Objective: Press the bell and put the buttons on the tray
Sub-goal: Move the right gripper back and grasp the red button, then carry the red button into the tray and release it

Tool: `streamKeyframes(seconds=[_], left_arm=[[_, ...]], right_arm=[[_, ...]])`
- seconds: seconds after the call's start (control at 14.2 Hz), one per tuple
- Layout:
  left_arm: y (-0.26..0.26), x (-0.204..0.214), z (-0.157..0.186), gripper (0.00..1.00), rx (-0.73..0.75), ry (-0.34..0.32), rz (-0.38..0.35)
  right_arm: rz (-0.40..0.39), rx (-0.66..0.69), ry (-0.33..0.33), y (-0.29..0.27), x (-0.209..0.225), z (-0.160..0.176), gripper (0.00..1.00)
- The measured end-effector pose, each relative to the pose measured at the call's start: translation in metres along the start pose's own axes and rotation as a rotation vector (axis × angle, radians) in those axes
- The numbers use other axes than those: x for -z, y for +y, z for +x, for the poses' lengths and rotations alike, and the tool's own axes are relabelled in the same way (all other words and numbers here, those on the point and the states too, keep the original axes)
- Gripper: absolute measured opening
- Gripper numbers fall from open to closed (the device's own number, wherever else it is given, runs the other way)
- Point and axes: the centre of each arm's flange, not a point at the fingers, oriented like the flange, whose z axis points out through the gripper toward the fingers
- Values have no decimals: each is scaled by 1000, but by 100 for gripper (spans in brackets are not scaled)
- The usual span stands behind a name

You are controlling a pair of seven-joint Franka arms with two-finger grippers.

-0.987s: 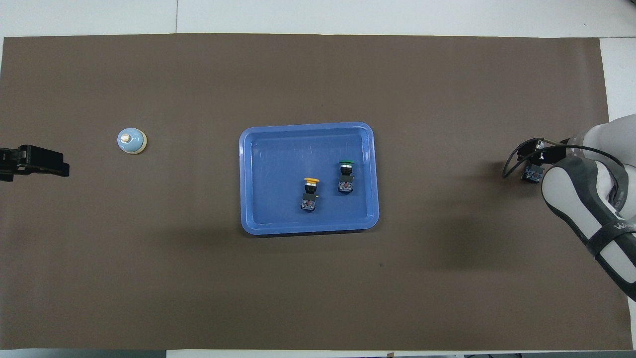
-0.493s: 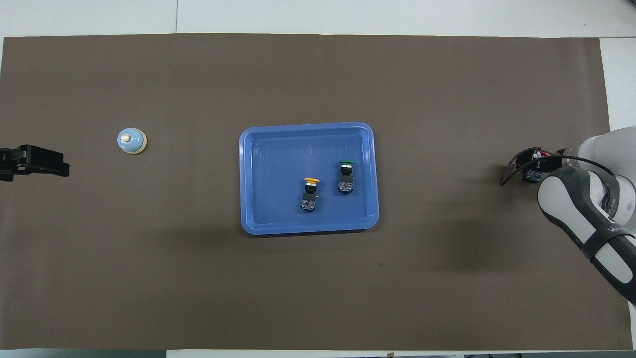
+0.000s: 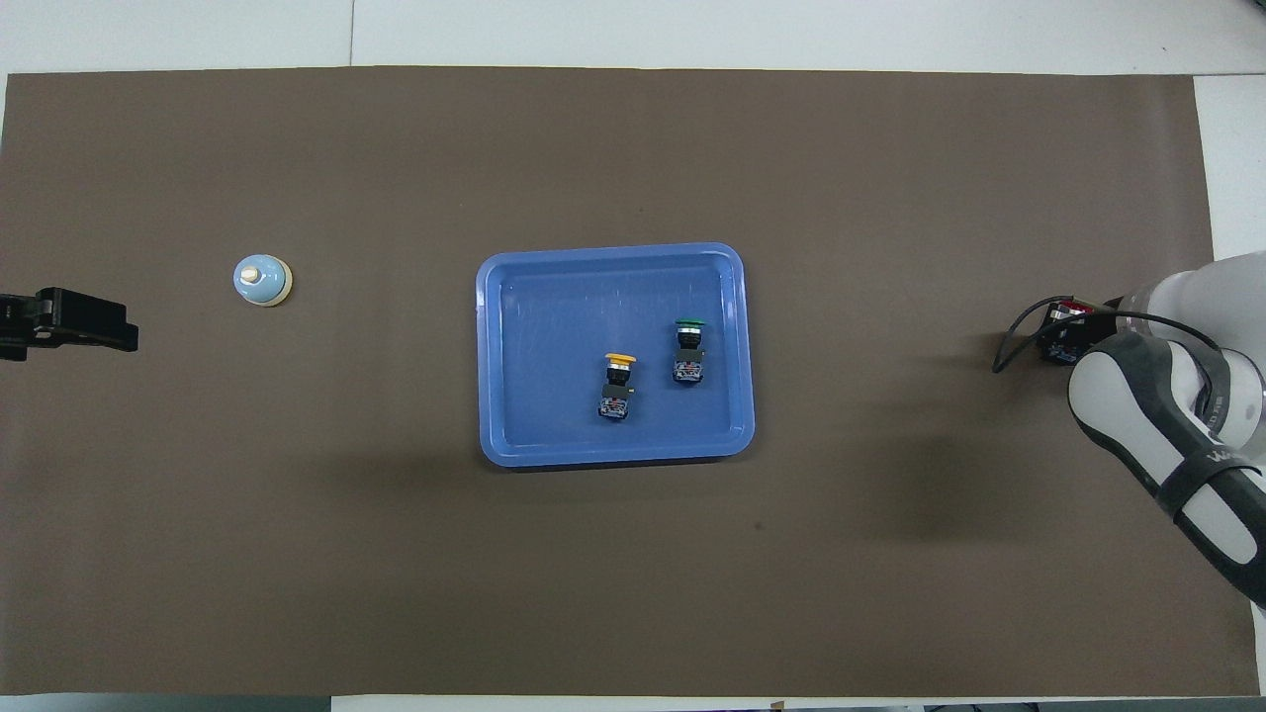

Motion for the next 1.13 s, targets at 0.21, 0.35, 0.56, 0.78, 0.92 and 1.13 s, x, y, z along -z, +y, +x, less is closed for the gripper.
streamKeyframes(seconds=[0.21,0.35,0.56,0.78,0.92,1.13], left_arm=[[0,0,0,100,0,0,0],[0,0,0,100,0,0,0],[0,0,0,100,0,0,0],[0,0,0,100,0,0,0],[0,0,0,100,0,0,0],[0,0,0,100,0,0,0]], right_arm=[[-7,45,-26,-26,10,-1,41],[-19,102,-51,-64,36,2,41],[-42,116,-80,-142,85,-10,41],[-70,106,-97,-228,125,-45,41],[-62,84,-110,-289,142,-85,41],[-26,65,-124,-366,154,-152,41]])
